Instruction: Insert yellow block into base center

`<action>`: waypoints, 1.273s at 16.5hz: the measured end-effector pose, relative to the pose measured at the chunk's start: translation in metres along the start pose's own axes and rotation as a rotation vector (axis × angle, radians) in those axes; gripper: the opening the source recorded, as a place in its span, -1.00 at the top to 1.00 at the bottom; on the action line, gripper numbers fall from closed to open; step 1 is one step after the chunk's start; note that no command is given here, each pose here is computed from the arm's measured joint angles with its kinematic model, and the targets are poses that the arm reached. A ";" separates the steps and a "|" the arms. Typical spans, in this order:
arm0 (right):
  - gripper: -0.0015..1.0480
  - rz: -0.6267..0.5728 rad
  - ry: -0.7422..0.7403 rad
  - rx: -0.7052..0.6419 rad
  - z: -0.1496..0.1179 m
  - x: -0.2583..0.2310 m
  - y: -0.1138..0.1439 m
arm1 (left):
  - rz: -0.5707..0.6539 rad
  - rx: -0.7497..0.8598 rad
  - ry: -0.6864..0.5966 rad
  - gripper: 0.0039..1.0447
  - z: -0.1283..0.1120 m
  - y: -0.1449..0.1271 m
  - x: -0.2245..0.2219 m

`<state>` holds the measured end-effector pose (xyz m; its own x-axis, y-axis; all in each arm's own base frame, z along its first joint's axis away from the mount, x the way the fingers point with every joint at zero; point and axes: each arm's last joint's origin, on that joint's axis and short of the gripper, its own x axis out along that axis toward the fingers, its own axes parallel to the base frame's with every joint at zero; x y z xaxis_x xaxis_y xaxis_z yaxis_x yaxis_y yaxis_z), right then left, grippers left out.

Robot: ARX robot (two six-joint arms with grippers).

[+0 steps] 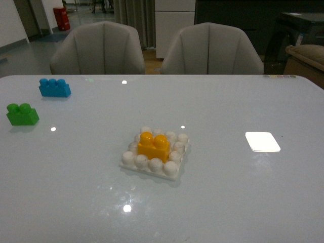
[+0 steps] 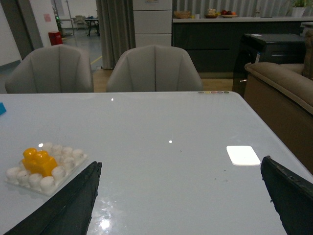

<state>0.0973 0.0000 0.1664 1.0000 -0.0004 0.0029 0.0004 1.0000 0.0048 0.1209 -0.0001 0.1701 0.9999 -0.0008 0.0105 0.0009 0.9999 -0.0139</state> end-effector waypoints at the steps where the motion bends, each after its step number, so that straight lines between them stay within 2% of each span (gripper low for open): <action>1: -0.87 0.000 0.000 0.000 0.000 0.000 0.000 | 0.000 0.000 0.001 0.97 0.000 0.000 -0.002; 10: -0.87 0.000 0.000 0.000 0.000 0.000 0.000 | 0.000 0.000 -0.001 0.97 0.000 0.000 -0.013; 12: -0.87 0.000 0.000 0.000 0.000 0.000 0.000 | 0.000 0.000 0.034 0.97 -0.004 0.000 -0.018; 14: -0.87 0.000 0.000 0.000 0.000 0.000 0.000 | 0.001 0.000 -0.009 0.97 0.000 0.000 -0.024; 18: -0.87 0.000 -0.001 0.000 0.000 0.000 0.000 | 0.000 0.000 0.011 0.97 -0.003 0.000 -0.023; 19: -0.87 0.000 0.000 0.000 0.000 0.000 0.000 | 0.000 0.000 0.012 0.84 -0.004 0.000 -0.023; 21: -0.87 0.000 0.000 0.000 0.000 0.000 0.000 | 0.000 0.000 0.012 0.39 -0.004 0.000 -0.023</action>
<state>0.0973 0.0000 0.1666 1.0000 -0.0004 0.0032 0.0004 1.0000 0.0048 0.0976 -0.0001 0.1663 1.0000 -0.0011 -0.0017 0.0011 0.9999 -0.0139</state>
